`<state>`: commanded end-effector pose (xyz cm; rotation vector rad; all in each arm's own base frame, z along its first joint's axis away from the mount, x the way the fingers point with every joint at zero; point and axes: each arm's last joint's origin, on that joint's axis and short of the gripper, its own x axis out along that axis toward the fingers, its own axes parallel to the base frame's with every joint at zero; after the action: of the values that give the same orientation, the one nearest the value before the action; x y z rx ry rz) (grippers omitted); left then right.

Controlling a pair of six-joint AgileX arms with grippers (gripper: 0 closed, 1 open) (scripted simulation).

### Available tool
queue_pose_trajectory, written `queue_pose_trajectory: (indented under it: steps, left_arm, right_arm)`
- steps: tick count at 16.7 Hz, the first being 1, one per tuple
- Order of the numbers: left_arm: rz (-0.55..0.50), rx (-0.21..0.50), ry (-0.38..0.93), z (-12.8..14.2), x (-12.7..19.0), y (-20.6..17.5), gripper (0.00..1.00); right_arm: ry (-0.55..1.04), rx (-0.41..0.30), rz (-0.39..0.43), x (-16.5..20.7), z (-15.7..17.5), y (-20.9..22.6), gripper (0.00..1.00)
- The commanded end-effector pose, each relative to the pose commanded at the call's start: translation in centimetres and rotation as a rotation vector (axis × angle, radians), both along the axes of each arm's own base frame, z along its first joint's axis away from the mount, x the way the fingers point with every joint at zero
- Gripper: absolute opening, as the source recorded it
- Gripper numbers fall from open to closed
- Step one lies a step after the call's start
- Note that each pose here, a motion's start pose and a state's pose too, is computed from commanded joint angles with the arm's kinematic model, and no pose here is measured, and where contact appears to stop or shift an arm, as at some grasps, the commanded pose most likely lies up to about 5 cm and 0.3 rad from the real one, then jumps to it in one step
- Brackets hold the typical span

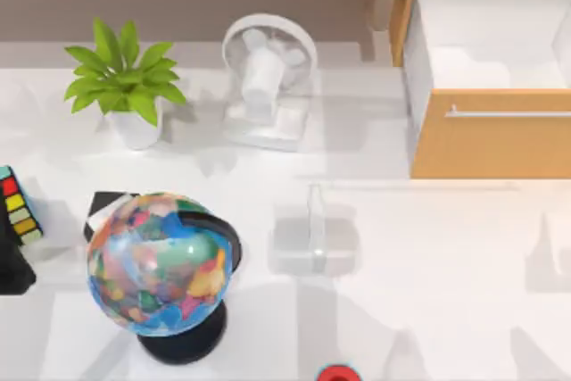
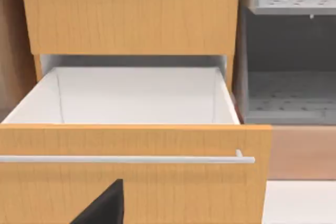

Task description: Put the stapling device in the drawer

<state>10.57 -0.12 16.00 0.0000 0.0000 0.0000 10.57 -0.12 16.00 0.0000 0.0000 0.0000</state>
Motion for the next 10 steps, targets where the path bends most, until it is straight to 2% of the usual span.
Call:
queue_pose_trajectory:
  steps: [5,10]
  left_arm:
    - [0.000,0.000,0.000,0.0,0.0,0.0,1.00]
    - [0.000,0.000,0.000,0.0,0.0,0.0,1.00]
  right_arm:
    - [0.045,0.024,0.026,0.0,1.1,0.3,1.00]
    - [0.264,0.114,0.122,1.5,6.6,1.8,1.00]
